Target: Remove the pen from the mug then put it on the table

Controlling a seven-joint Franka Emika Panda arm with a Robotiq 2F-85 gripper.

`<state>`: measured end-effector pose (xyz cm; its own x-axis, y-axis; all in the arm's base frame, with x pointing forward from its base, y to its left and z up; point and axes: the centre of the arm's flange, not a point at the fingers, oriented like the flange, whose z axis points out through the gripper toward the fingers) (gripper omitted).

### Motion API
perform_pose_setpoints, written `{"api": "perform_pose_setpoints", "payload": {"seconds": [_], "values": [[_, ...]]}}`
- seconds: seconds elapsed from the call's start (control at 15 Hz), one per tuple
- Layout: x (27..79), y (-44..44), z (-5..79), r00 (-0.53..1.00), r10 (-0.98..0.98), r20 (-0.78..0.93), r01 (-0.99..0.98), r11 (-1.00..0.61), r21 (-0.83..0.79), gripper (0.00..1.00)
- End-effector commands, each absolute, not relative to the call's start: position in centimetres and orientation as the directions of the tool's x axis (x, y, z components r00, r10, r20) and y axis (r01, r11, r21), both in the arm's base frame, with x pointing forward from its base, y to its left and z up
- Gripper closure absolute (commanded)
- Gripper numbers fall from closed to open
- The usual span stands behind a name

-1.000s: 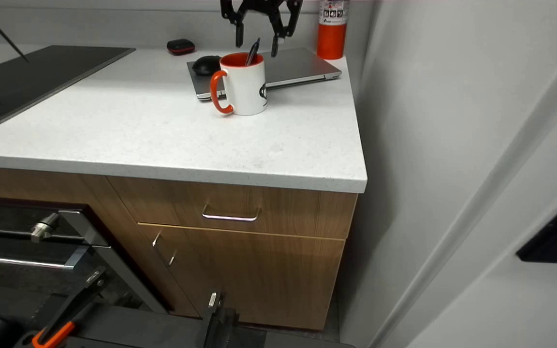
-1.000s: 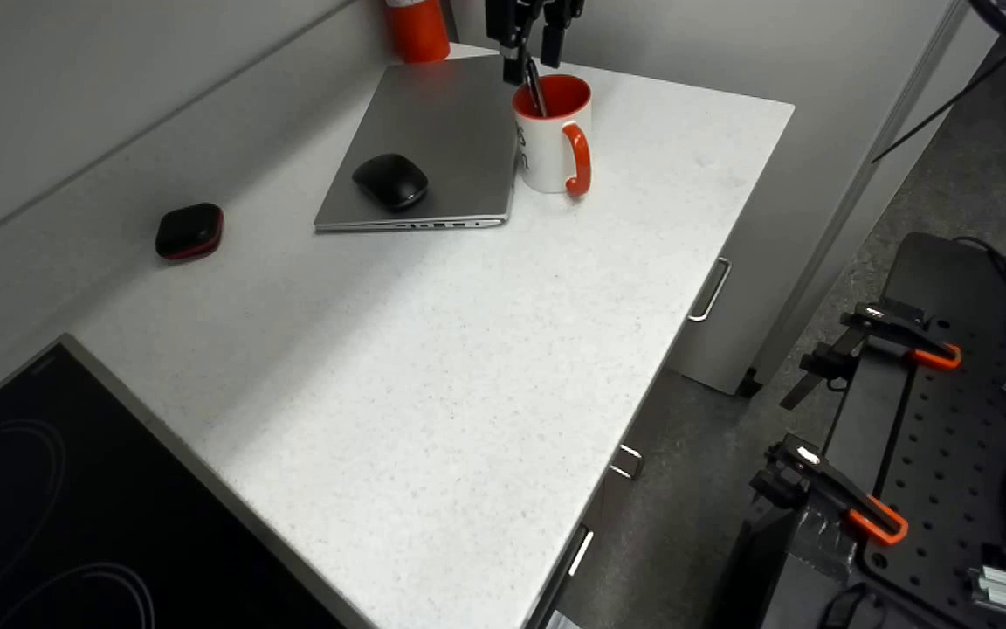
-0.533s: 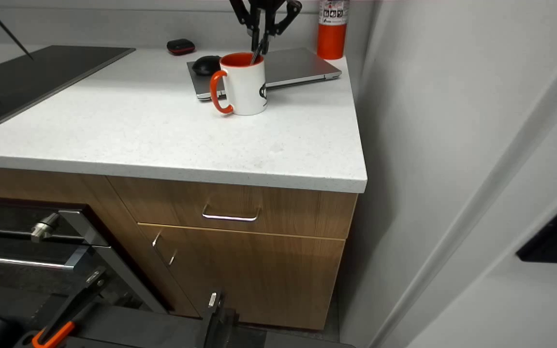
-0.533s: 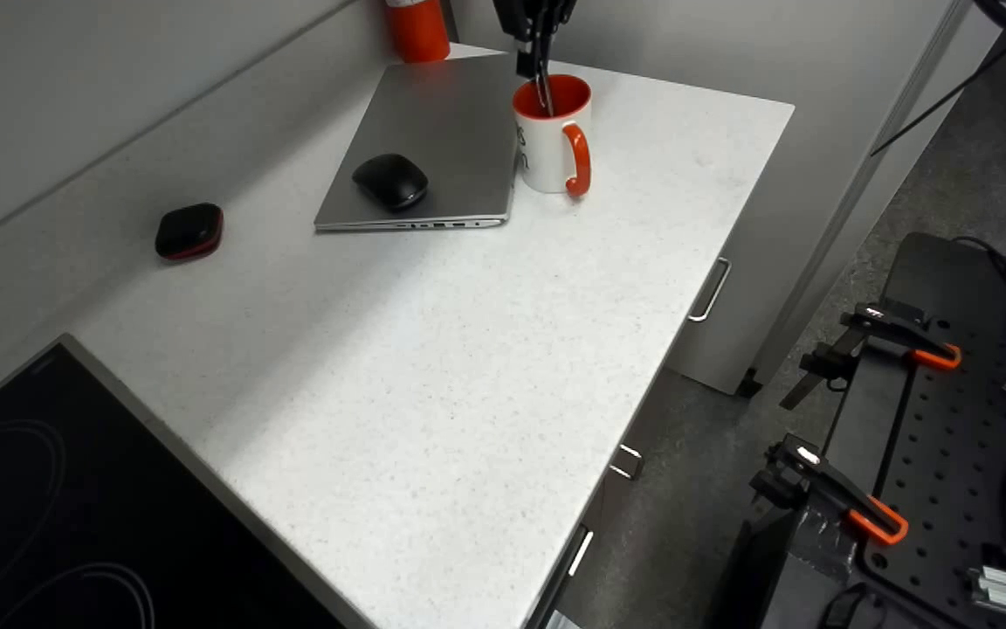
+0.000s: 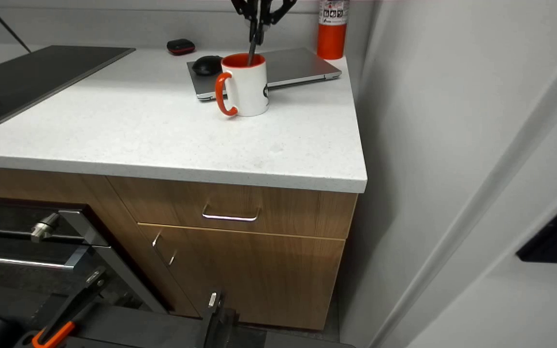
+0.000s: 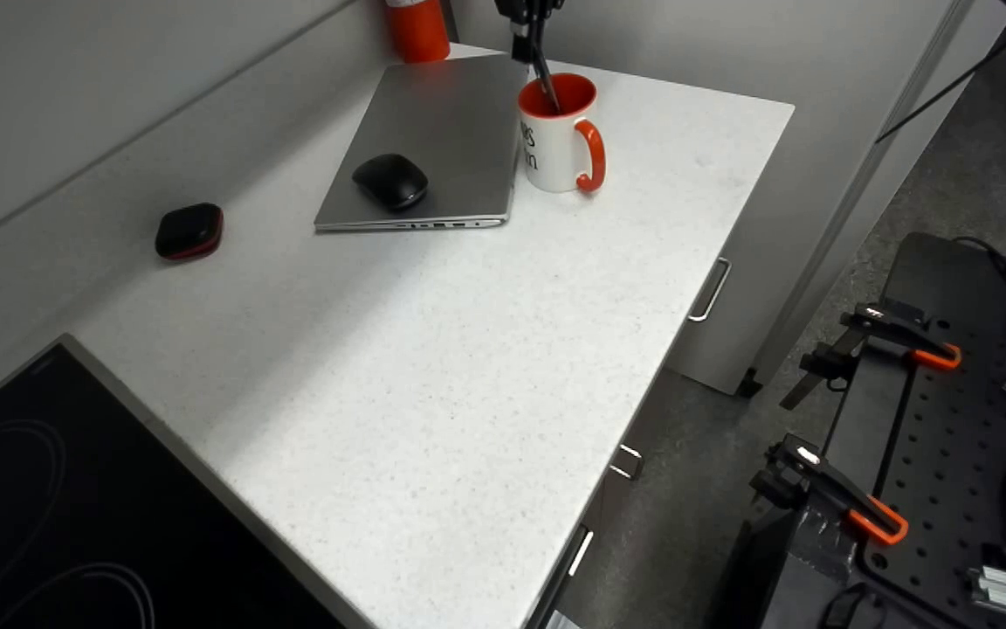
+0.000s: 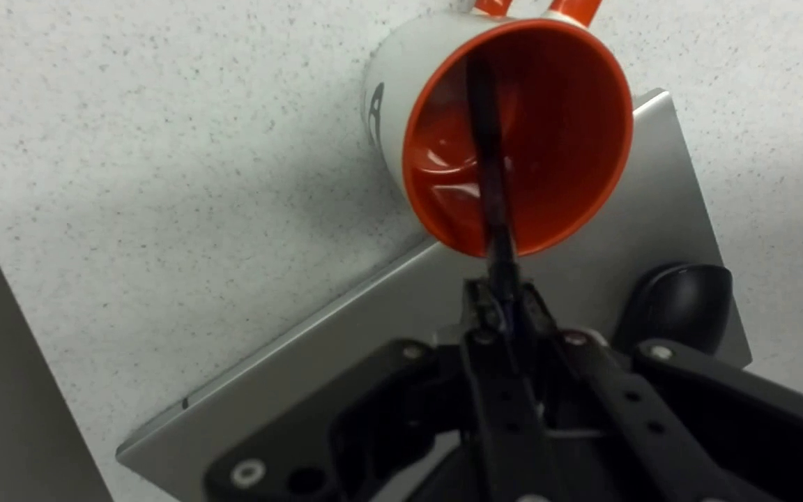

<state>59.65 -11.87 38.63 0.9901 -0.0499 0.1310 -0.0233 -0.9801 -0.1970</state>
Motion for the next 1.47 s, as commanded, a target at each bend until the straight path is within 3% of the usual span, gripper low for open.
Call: {"api": "perform_pose_setpoints", "payload": {"seconds": [0.0,0.4,0.67,1.07,1.4], "values": [[57.4,-11.6,42.5,0.984,-0.046,0.17,-0.013,-0.981,-0.191,0.98],[53.9,-12.4,51.1,0.947,-0.059,0.315,-0.005,-0.986,-0.169,0.98],[52.1,-13.5,51.8,0.96,-0.011,0.28,-0.009,-1.0,-0.007,0.98],[53.4,-13.0,42.2,1.0,0.015,0.021,0.013,-0.997,0.079,0.98],[55.6,-13.3,34.2,0.995,-0.064,-0.074,-0.056,-0.993,0.106,0.98]]}}
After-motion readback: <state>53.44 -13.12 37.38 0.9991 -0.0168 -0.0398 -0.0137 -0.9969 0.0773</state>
